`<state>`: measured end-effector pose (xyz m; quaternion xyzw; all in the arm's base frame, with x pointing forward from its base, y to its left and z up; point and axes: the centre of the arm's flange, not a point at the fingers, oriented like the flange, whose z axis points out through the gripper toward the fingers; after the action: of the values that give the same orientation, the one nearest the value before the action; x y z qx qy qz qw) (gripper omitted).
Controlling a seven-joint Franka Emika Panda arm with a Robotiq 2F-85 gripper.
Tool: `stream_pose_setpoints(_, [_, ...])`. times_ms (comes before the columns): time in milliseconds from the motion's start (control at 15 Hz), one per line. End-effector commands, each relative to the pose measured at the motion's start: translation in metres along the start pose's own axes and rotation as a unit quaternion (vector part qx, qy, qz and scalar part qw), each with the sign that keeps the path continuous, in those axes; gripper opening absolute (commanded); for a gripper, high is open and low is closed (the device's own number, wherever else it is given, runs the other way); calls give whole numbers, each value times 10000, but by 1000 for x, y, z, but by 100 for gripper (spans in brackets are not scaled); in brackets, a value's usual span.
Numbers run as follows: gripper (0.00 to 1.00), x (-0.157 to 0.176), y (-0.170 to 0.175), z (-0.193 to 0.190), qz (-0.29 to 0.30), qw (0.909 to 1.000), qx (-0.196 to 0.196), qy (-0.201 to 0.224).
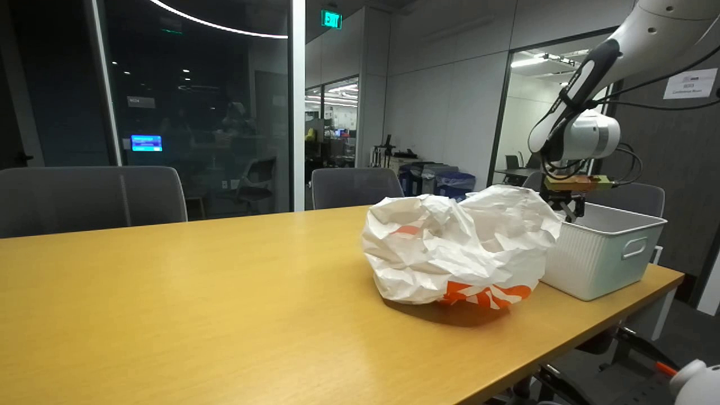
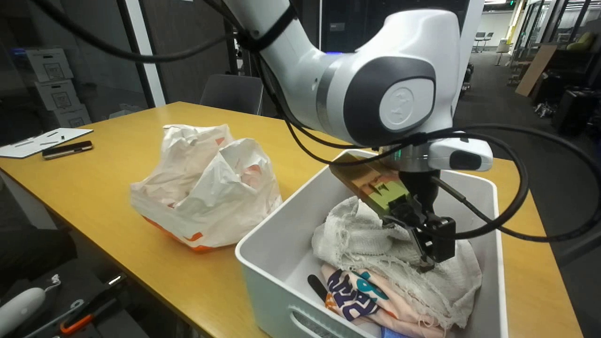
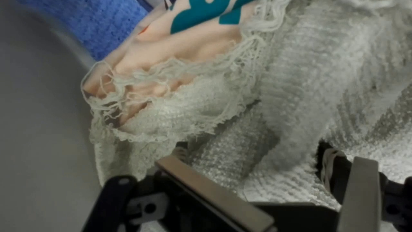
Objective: Put the white towel and the peach shirt on the table, the moose toy and the yellow container in the plastic bag
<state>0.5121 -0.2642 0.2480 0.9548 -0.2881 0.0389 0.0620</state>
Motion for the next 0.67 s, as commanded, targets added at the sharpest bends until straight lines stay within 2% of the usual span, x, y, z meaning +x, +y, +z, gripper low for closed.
stream_pose_setpoints(0, [73, 24, 11, 21, -124, 9999, -16, 25])
stream_pose_setpoints(67, [73, 25, 12, 23, -107, 9999, -14, 28])
stream_pose_setpoints(133, [69, 25, 13, 25, -117, 9999, 8, 44])
stream_pose_setpoints(600, [16, 24, 15, 18, 19, 10000, 2, 47])
